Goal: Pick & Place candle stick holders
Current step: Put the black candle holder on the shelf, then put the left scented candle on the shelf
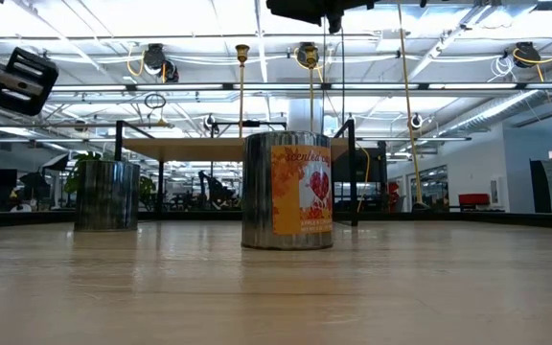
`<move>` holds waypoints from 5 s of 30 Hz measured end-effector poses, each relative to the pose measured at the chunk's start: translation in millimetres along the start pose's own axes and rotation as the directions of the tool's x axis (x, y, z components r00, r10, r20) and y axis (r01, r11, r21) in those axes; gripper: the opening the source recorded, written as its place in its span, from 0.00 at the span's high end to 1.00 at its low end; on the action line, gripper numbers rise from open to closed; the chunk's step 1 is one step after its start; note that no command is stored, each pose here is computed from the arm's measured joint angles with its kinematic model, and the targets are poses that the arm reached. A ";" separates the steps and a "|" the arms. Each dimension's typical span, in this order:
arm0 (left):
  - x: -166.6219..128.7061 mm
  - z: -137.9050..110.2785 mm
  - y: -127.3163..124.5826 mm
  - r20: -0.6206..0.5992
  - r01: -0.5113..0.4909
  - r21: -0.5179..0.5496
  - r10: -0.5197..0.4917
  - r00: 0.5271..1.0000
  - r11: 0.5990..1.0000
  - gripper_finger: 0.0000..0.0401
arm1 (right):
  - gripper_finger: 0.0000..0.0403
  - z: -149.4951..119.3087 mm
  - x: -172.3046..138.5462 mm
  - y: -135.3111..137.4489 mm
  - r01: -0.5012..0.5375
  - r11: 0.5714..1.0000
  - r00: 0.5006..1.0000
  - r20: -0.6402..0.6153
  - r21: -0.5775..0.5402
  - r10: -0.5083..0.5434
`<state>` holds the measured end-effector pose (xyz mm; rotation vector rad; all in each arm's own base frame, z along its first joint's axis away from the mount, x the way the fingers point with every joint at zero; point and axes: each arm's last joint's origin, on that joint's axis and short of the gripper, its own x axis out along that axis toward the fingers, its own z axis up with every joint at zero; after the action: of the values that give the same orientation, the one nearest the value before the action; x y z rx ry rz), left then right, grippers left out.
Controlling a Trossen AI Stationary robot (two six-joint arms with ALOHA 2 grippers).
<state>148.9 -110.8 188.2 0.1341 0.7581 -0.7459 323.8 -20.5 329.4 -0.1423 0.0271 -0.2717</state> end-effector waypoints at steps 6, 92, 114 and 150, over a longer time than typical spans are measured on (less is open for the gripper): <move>-1.7 9.1 -2.8 0.096 0.005 0.027 -0.007 0.995 1.000 0.96 | 0.78 0.2 0.1 0.0 0.000 1.000 1.000 0.002 0.000 0.000; -277.6 -18.9 246.2 -0.410 -0.754 -0.657 0.840 0.354 -0.003 0.72 | 0.75 -5.1 0.2 0.4 -0.006 1.000 0.999 -0.053 -0.012 0.005; -292.8 6.7 192.8 -0.366 -0.784 -0.621 0.882 0.296 0.006 0.60 | 0.54 -6.2 0.2 0.5 -0.007 1.000 0.998 -0.063 -0.015 0.006; -142.5 -30.7 112.7 -0.540 -0.606 -0.795 0.423 0.728 0.029 0.60 | 0.54 -6.5 0.1 0.5 -0.006 1.000 0.998 -0.066 0.012 0.007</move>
<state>135.9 64.2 244.1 -0.6753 1.1187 0.6051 323.8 -20.9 322.9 -0.1210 0.0916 -0.2702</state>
